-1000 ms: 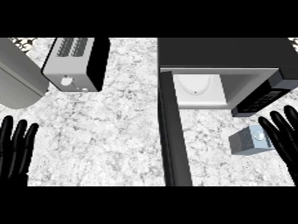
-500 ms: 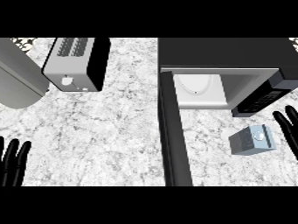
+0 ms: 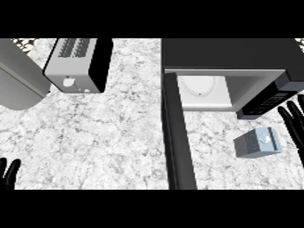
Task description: Pick up the milk, place it into the microwave and close the microwave
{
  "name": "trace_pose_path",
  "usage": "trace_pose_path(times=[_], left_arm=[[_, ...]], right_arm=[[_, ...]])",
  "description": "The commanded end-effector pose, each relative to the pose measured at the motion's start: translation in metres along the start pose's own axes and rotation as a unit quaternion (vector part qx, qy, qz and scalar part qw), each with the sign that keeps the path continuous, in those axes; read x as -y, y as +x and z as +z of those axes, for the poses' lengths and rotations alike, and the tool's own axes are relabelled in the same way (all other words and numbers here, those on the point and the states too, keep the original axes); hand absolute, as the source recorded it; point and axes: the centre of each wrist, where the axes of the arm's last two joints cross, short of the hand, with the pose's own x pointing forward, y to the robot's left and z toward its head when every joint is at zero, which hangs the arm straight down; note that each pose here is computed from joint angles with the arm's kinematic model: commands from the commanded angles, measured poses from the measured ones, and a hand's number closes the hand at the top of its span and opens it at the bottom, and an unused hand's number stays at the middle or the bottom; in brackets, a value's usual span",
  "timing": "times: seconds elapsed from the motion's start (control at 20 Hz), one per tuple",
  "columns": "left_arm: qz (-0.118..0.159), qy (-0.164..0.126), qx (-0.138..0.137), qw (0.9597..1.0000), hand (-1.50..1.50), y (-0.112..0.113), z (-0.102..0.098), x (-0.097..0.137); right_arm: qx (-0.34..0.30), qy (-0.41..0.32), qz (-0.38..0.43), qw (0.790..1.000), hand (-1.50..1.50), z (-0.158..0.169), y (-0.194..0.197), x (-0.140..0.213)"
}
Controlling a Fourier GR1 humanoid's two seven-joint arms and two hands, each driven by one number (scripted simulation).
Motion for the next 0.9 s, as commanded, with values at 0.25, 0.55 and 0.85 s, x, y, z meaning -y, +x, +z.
trace_pose_path(times=[0.25, 0.55, 0.85], left_arm=[[0.002, -0.008, 0.004, 1.0000, -1.50, -0.015, 0.008, 0.003], [0.000, -0.008, 0.007, 1.0000, -1.50, -0.001, 0.015, 0.007], [0.004, -0.004, 0.001, 1.0000, -1.50, -0.004, 0.020, 0.002]], right_arm=[[-0.037, -0.040, 0.014, 0.998, -1.50, 0.012, -0.058, 0.022], [-0.041, -0.061, 0.033, 0.997, -1.50, 0.012, -0.091, 0.048], [-0.051, -0.054, 0.031, 0.997, -1.50, 0.048, -0.106, 0.091]])
